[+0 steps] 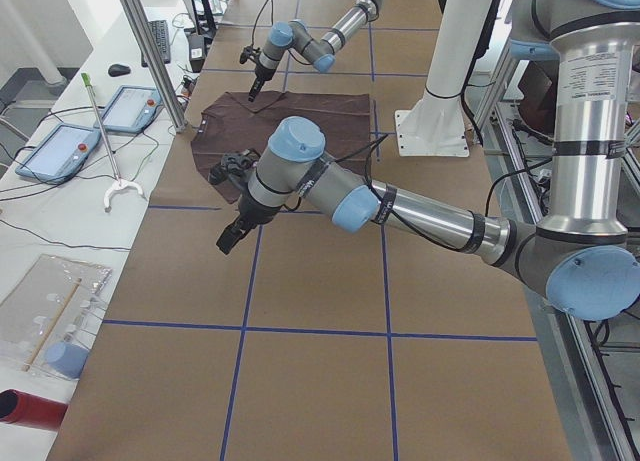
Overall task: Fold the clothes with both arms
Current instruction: 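Fold the sleeve inward onto the shirt body with the right gripper, release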
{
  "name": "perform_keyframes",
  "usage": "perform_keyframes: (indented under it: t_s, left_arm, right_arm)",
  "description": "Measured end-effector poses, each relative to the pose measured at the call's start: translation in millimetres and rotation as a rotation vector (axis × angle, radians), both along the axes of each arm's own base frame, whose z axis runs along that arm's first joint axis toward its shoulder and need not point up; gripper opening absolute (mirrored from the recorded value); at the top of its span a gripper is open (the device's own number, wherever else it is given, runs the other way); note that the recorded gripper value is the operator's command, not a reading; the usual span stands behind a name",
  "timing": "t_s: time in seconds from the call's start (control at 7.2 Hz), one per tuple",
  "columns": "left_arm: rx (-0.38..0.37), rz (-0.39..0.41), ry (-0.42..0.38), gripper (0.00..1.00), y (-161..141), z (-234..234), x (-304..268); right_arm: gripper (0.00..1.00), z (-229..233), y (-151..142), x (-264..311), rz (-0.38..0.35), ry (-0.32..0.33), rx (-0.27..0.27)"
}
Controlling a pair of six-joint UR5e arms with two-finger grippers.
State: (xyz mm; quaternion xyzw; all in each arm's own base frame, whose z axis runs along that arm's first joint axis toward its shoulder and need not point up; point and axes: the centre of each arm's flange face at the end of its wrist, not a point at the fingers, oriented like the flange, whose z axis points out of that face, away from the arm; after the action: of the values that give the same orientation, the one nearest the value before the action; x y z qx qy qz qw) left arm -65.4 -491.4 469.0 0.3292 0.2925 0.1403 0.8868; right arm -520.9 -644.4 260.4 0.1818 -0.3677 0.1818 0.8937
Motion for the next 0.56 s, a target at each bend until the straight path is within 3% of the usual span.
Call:
perform_keyframes:
  t_s: [0.28, 0.56]
  left_arm:
    - [0.075, 0.016, 0.066, 1.00, -5, -24, 25]
    - [0.059, 0.066, 0.196, 1.00, -36, -76, 113]
  right_arm:
    - [1.00, -2, -30, 79, -0.121, -0.007, -0.012]
    - [1.00, 29, -34, 200, -0.244, -0.015, 0.025]
